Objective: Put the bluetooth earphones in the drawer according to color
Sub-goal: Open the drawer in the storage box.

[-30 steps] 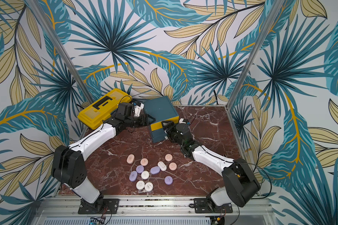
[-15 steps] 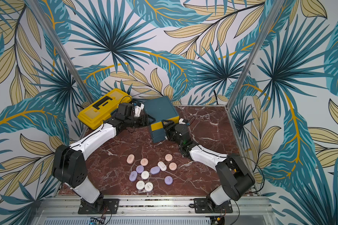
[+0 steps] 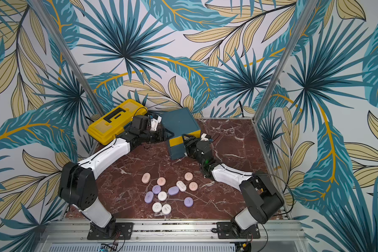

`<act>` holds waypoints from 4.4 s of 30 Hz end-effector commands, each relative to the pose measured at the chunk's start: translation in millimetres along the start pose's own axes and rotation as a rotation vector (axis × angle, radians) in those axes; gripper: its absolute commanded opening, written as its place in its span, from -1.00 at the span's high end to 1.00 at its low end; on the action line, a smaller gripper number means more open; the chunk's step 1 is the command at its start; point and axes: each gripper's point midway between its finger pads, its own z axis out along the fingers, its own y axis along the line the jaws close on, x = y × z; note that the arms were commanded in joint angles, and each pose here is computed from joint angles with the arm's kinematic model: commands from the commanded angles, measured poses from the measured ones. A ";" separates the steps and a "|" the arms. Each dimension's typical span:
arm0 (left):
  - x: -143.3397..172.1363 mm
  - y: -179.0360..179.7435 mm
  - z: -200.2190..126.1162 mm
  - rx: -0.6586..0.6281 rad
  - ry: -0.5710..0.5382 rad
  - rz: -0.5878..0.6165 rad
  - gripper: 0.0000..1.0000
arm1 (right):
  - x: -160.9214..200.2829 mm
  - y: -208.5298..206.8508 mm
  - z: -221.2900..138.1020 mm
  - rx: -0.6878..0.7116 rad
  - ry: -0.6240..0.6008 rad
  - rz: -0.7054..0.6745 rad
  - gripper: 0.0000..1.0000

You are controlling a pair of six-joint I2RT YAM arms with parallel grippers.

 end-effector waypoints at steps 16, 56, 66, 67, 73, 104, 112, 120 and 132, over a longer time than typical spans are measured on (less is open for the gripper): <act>23.0 24.8 19.0 -0.048 0.084 -0.024 -0.44 | -2.7 -12.3 -5.2 -0.057 -0.053 -0.039 -0.36; 26.6 28.7 20.6 -0.054 0.091 -0.031 -0.39 | -8.1 -15.9 0.2 -0.050 -0.090 0.000 0.29; 20.9 35.6 21.6 -0.088 0.070 -0.047 -0.38 | 5.1 -39.7 -33.4 0.050 -0.010 -0.009 0.35; 20.1 35.1 21.5 -0.087 0.068 -0.047 -0.38 | 6.5 -42.1 -38.3 0.059 -0.005 -0.014 0.35; 16.6 34.9 20.7 -0.094 0.059 -0.050 -0.38 | 6.8 -58.0 -66.9 0.118 0.001 -0.036 0.35; 13.7 31.4 21.0 -0.100 0.059 -0.044 -0.38 | 9.2 -88.6 -117.0 0.241 0.042 -0.103 0.19; 16.0 31.5 24.3 -0.097 0.064 -0.044 -0.38 | 10.8 -92.2 -119.3 0.250 0.051 -0.100 0.15; 14.3 31.3 23.5 -0.102 0.062 -0.041 -0.38 | 10.0 -77.5 -119.1 0.217 0.053 -0.114 0.18; 14.5 31.1 24.3 -0.101 0.063 -0.042 -0.38 | 1.8 -57.4 -131.0 0.167 0.019 -0.146 0.24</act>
